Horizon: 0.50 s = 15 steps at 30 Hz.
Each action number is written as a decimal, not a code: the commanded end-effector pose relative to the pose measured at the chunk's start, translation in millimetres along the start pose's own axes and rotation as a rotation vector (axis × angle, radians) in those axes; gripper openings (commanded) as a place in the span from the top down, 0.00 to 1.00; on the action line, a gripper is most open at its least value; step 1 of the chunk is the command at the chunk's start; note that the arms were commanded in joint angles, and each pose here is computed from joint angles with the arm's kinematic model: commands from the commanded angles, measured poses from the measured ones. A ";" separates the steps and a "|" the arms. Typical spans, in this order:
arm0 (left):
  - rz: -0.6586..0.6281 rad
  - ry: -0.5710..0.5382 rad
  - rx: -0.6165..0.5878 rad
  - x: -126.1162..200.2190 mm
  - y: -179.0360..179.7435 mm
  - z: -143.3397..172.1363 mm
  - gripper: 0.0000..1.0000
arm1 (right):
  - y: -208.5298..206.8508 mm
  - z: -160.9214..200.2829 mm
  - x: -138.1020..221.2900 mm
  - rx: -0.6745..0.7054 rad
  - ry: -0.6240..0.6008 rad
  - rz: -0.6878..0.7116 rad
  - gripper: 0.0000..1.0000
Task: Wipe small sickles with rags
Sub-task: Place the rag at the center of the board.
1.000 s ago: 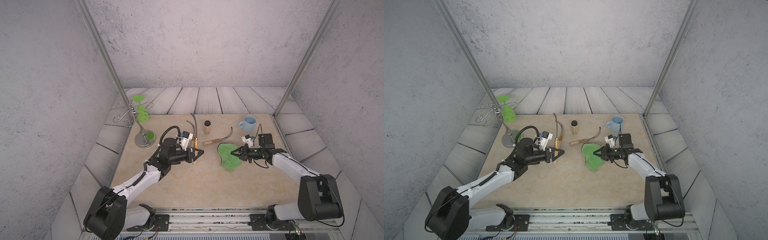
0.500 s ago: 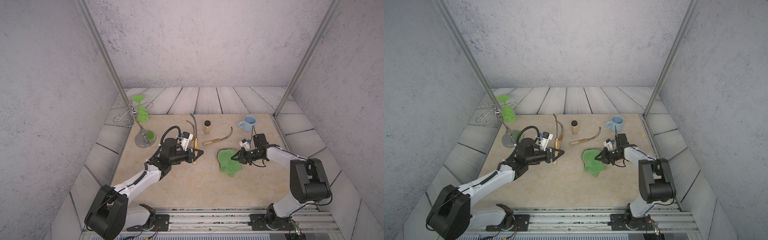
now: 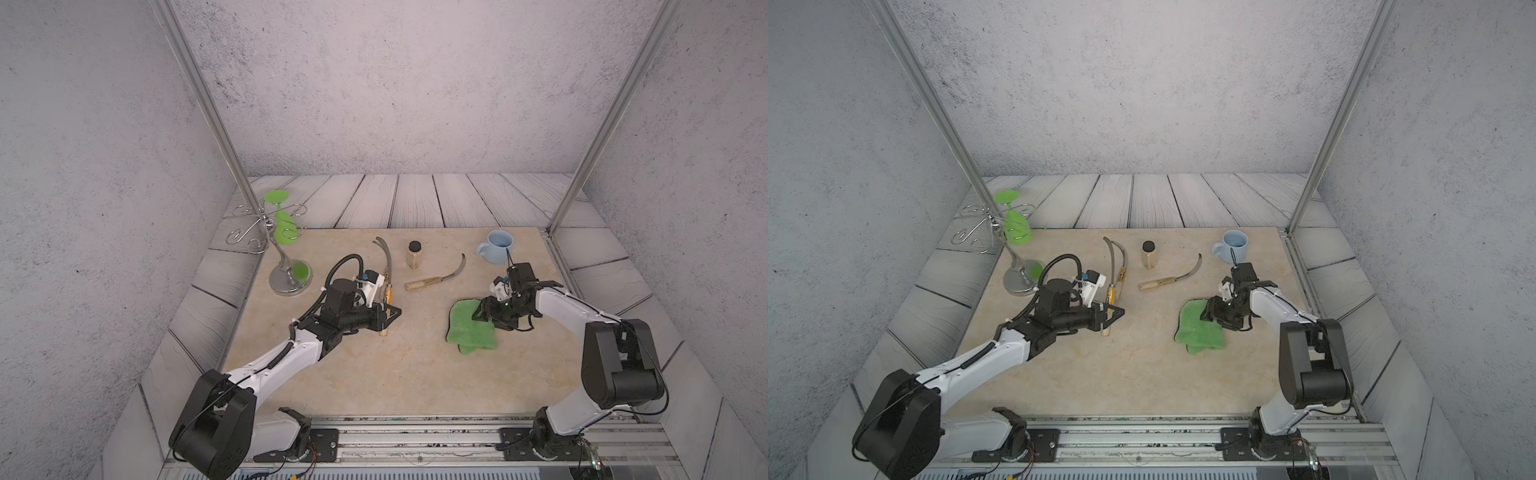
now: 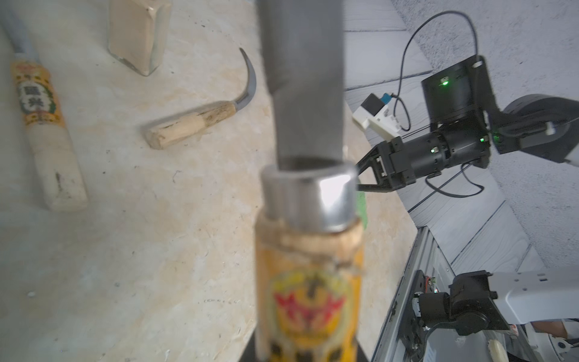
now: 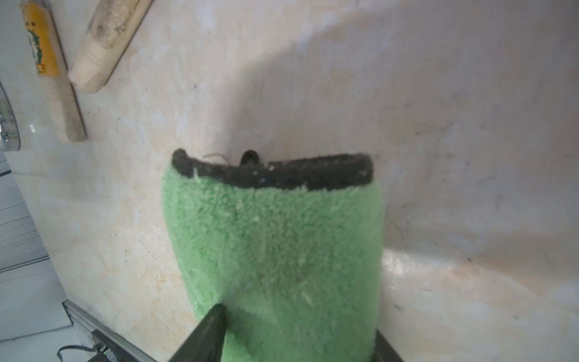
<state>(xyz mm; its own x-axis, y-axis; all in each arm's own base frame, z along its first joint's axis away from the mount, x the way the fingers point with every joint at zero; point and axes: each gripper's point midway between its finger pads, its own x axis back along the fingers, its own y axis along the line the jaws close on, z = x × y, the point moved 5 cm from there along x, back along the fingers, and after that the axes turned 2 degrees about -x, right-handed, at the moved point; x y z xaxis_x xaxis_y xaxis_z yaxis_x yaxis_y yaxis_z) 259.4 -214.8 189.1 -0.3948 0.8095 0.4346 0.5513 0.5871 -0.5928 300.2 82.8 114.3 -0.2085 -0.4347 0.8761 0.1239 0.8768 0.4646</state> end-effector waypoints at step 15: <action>-0.292 0.132 0.070 -13.8 79.4 0.5 1.00 | 1.3 20.7 85.6 0.090 -0.200 0.180 0.26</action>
<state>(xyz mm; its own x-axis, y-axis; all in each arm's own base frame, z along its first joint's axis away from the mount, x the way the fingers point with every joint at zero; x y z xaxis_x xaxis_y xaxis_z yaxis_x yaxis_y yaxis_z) 295.3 -184.8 134.0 -0.4095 0.6372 0.6529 0.3645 0.7703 -0.5232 273.1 55.2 182.4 -0.3805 -0.2510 0.8901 0.1003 0.9456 0.3096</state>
